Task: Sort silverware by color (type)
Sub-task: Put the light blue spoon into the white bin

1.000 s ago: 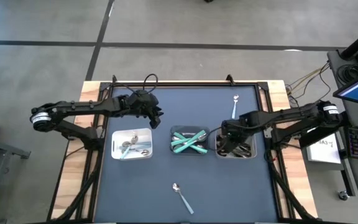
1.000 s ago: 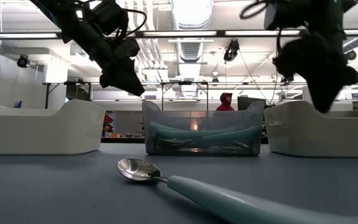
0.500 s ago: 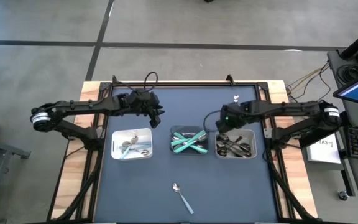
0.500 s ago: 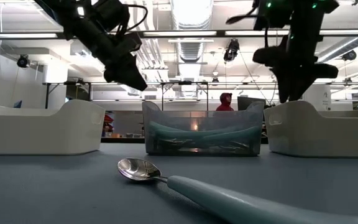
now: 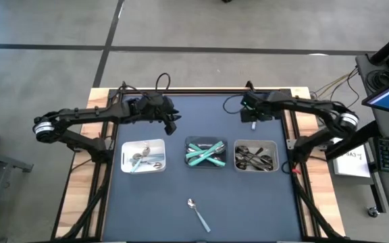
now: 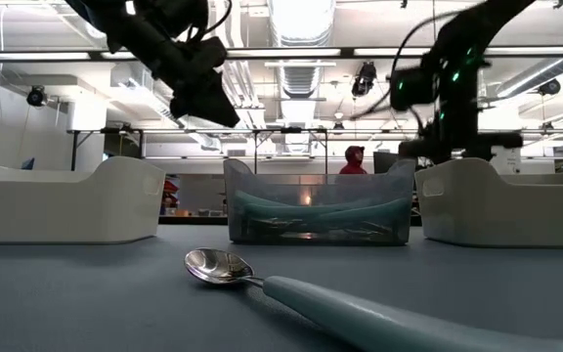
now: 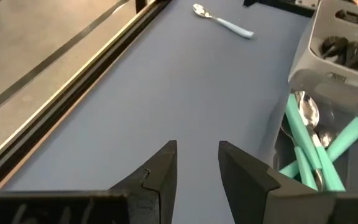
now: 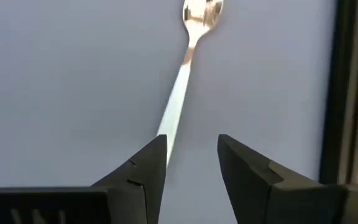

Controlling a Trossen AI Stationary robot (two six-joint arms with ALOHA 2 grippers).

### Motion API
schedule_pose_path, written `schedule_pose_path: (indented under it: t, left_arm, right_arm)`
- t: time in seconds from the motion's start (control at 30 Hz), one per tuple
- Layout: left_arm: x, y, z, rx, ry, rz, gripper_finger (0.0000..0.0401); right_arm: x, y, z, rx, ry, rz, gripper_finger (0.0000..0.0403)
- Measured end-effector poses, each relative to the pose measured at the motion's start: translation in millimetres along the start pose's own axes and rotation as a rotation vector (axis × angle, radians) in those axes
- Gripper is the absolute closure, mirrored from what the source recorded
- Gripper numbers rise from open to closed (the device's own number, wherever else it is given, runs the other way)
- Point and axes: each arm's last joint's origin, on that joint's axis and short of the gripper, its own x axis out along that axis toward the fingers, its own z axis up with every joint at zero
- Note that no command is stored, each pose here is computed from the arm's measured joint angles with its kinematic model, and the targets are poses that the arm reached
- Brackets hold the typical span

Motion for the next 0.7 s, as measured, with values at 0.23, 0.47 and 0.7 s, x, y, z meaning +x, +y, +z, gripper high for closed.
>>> schedule_pose_path:
  t: [0.23,0.47,0.7]
  left_arm:
    - [-4,-1,9,-0.011,-0.023,0.000,0.0301]
    - [-5,-1,11,-0.007,-0.015,0.003,0.0301]
    - [-5,3,12,-0.005,-0.013,0.016,0.0301]
  right_arm:
    - [46,12,24,-0.081,0.069,0.039,0.0265]
    - [72,12,29,-0.095,0.136,-0.007,0.0266]
    - [59,9,30,-0.086,0.102,0.029,0.0264]
